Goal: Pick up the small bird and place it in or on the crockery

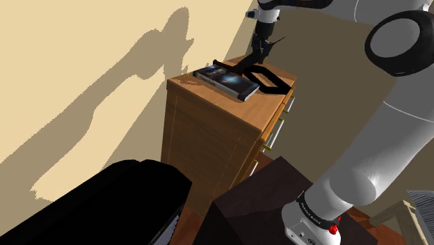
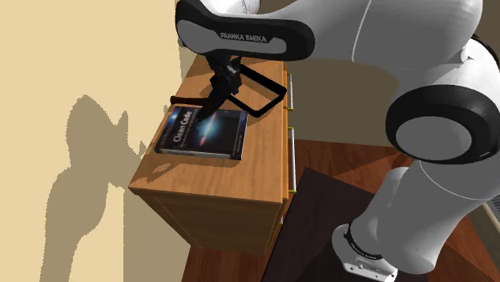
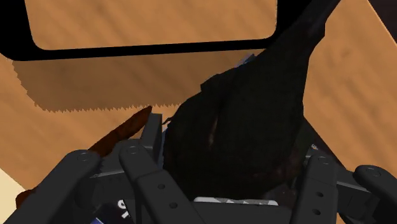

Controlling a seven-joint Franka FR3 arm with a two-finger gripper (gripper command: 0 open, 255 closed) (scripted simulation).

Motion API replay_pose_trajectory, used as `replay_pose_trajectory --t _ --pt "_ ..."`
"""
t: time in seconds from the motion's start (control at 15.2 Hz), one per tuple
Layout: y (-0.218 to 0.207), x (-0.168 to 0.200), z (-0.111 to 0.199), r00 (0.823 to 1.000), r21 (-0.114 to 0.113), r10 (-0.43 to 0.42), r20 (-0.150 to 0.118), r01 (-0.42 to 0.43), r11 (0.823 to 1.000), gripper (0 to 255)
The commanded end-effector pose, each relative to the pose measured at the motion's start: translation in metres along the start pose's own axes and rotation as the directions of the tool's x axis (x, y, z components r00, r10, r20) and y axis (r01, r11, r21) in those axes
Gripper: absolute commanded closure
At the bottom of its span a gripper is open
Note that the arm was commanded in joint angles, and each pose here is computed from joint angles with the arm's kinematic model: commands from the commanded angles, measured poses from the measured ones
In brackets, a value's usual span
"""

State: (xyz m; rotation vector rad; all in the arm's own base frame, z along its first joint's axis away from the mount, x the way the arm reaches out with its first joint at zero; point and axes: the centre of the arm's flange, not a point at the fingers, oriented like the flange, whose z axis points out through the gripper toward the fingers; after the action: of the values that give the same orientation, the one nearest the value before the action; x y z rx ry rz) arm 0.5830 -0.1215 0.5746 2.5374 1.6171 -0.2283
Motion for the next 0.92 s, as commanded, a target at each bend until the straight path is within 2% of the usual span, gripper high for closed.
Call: replay_pose_trajectory --t 0.0,0.59,0.86 --pt "0.011 -0.023 0.003 1.0 -0.001 -0.002 0.0 0.002 1.0 255" --pt "0.06 -0.128 0.026 1.0 -0.001 -0.002 0.0 0.002 1.0 255" --pt "0.063 -0.131 0.043 1.0 -0.001 -0.002 0.0 0.002 1.0 255"
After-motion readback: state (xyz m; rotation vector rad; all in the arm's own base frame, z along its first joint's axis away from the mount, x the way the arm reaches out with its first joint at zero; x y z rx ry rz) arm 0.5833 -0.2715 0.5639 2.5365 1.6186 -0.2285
